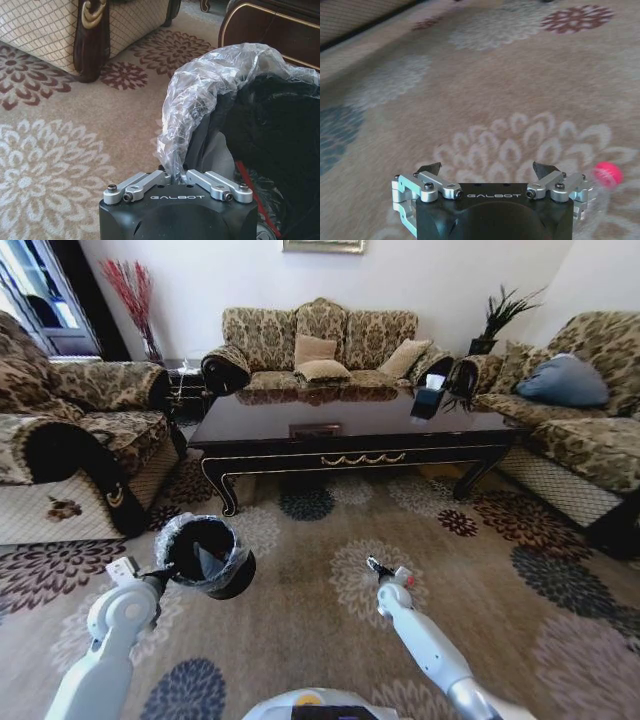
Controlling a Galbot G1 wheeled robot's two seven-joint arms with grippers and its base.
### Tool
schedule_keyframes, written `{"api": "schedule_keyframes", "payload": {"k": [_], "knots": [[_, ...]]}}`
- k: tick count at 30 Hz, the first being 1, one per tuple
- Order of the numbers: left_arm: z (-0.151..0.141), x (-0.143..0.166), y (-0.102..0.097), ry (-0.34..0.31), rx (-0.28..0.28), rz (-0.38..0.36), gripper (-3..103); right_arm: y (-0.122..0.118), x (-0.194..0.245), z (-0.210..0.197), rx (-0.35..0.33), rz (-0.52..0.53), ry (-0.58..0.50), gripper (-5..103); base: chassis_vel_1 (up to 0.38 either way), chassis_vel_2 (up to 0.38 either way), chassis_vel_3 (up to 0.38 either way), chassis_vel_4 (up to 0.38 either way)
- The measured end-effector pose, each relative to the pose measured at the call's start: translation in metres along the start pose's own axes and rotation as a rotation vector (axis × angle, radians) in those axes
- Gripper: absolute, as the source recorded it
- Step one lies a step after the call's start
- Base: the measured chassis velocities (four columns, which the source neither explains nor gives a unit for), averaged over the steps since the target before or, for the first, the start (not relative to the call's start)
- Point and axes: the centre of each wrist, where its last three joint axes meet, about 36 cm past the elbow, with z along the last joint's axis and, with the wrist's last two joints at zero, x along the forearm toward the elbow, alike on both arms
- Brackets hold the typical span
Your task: Move to the front of the table and pick up the trash from the floor, then place it into the trash bin.
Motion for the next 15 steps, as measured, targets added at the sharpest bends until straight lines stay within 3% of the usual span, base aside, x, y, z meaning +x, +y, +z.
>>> {"api": "schedule_keyframes", "payload": {"k": [9, 15], "knots": [[0.006, 0.0, -0.002, 0.003, -0.011, 0.0, 2, 0.011, 0.006, -0.02, -0.072, 0.142, 0.038, 100, 0.02, -0.021, -0.014, 0.034], [0.007, 0.004, -0.001, -0.002, -0.017, -0.004, 2, 0.025, 0.008, -0.027, -0.207, 0.205, 0.135, 100, 0.0, 0.0, 0.0, 0.0]]}}
